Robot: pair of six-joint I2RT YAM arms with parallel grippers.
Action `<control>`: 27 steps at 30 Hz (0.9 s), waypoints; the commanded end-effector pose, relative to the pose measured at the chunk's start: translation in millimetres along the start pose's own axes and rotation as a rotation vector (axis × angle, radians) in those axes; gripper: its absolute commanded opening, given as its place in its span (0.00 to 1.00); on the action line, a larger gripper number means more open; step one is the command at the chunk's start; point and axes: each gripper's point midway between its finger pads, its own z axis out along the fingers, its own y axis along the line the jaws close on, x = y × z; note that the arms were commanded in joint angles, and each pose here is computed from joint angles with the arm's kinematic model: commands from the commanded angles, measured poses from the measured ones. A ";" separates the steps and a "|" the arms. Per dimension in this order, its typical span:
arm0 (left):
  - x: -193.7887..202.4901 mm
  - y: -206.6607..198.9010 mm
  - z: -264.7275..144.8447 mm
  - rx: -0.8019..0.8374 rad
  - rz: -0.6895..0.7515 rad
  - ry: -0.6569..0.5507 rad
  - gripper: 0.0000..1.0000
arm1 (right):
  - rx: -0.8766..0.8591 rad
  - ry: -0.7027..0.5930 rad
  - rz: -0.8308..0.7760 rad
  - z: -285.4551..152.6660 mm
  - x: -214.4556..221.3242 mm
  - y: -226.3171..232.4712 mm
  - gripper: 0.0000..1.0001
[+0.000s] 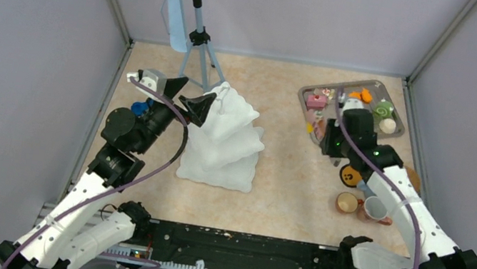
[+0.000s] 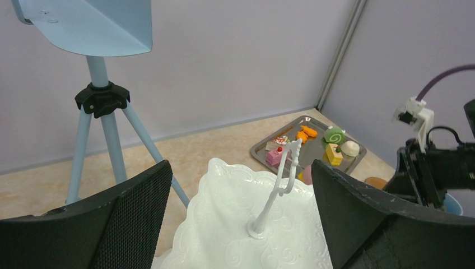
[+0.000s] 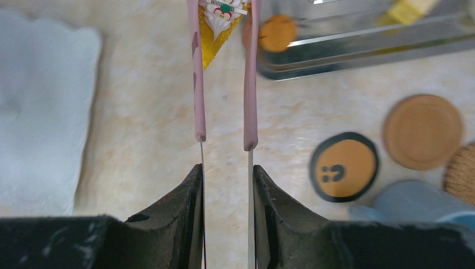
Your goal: Serve the afternoon tea
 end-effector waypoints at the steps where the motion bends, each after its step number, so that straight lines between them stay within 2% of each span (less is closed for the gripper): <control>1: -13.8 1.5 0.4 -0.009 0.022 -0.045 0.99 | -0.115 -0.028 -0.064 7.1 9.4 41.9 0.18; 5: -12.0 0.7 0.5 -0.005 0.017 -0.041 0.99 | -0.151 -0.047 -0.104 14.5 16.3 62.1 0.18; 15: -5.3 0.2 4.2 0.002 0.013 -0.021 0.99 | -0.290 -0.195 -0.204 28.6 6.5 110.6 0.19; 23: -5.0 0.0 5.2 0.004 0.015 -0.019 0.99 | -0.325 -0.243 -0.261 50.7 -3.3 126.9 0.23; 27: -4.7 1.1 5.0 -0.001 0.018 -0.019 0.99 | -0.319 -0.221 -0.287 64.8 0.6 133.6 0.27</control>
